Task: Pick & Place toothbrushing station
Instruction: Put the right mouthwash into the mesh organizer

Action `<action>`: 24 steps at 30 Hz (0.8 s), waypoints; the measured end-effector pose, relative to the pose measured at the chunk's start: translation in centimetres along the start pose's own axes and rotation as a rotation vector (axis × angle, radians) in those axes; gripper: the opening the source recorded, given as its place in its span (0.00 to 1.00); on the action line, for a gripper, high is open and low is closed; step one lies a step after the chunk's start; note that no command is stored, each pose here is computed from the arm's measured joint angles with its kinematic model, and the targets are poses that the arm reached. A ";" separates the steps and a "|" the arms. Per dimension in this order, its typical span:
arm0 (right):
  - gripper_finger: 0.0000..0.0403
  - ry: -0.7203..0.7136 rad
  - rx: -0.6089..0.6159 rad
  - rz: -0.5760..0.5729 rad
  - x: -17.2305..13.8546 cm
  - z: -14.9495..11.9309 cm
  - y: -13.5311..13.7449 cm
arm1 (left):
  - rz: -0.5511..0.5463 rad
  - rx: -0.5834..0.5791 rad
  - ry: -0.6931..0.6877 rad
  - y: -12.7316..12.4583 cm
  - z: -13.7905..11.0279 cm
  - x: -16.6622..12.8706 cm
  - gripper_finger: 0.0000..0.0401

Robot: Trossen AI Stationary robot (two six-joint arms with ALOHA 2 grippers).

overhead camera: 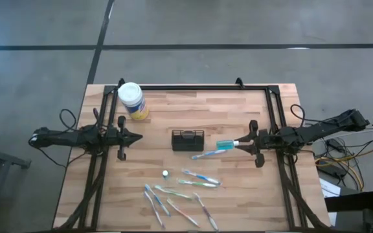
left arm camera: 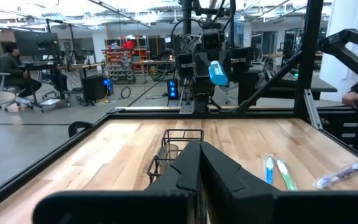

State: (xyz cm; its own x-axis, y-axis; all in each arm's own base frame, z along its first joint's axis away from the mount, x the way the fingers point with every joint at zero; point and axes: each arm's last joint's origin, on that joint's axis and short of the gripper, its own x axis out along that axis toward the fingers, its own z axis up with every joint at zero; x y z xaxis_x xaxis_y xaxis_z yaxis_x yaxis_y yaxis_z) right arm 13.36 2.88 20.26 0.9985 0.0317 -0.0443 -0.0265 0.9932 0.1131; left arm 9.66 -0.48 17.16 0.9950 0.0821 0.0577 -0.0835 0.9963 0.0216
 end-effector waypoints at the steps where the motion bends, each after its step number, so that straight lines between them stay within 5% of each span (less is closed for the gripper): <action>1: 0.22 -0.001 -0.012 0.001 0.0 0.0 0.0 | 0.000 0.000 0.000 0.0 0.0 0.0 0.04; 14: 0.22 -0.090 -0.110 0.031 0.1 1.0 0.0 | -0.001 0.020 -0.008 0.0 0.1 0.0 0.04; 24: 0.22 0.215 -0.172 -0.175 3.1 10.0 -0.1 | -0.003 0.022 -0.008 0.0 0.1 0.0 0.04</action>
State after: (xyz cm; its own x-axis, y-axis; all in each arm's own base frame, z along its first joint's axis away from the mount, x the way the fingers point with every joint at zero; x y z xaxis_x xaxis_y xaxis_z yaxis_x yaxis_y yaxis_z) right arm 16.95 1.74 30.08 0.9563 -0.1367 -0.2586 0.1188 0.9894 -0.0835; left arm 9.66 -0.49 17.24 0.9947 0.0788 0.0658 -0.0818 0.9957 0.0440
